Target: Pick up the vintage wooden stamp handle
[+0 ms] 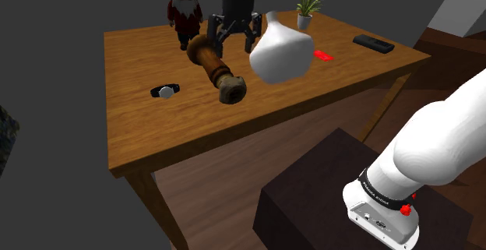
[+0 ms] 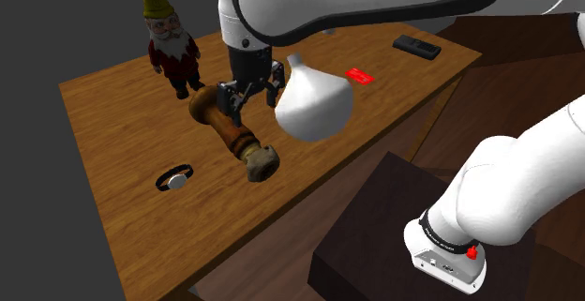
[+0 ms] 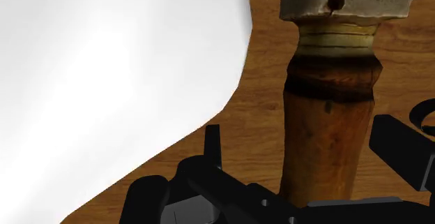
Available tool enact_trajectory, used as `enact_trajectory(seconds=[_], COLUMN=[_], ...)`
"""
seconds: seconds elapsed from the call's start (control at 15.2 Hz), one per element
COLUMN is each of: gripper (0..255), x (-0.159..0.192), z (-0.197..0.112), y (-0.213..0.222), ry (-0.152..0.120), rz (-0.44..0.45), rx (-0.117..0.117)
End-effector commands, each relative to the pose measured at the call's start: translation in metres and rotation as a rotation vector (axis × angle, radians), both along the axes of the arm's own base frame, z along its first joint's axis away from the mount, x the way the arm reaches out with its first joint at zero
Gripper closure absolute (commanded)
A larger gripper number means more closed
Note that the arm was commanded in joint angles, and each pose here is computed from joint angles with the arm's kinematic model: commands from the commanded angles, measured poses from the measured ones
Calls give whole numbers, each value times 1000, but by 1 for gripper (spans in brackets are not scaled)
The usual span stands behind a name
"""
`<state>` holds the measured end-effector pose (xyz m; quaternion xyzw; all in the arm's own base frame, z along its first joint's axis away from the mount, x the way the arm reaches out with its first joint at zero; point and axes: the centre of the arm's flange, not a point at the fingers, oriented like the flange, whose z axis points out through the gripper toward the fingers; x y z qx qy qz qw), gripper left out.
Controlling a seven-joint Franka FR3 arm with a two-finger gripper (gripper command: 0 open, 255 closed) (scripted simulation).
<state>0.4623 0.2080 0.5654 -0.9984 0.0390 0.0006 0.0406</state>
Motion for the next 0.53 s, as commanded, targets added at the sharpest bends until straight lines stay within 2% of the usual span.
enact_trajectory(seconds=[0.0, 0.2, 0.46], gripper=[0, 0, 0], x=[21, 43, 43], z=[-2, -7, -28], y=[17, 39, 39], ry=[-4, -8, -8], rz=[-17, -35, -35], rx=[3, 4, 4])
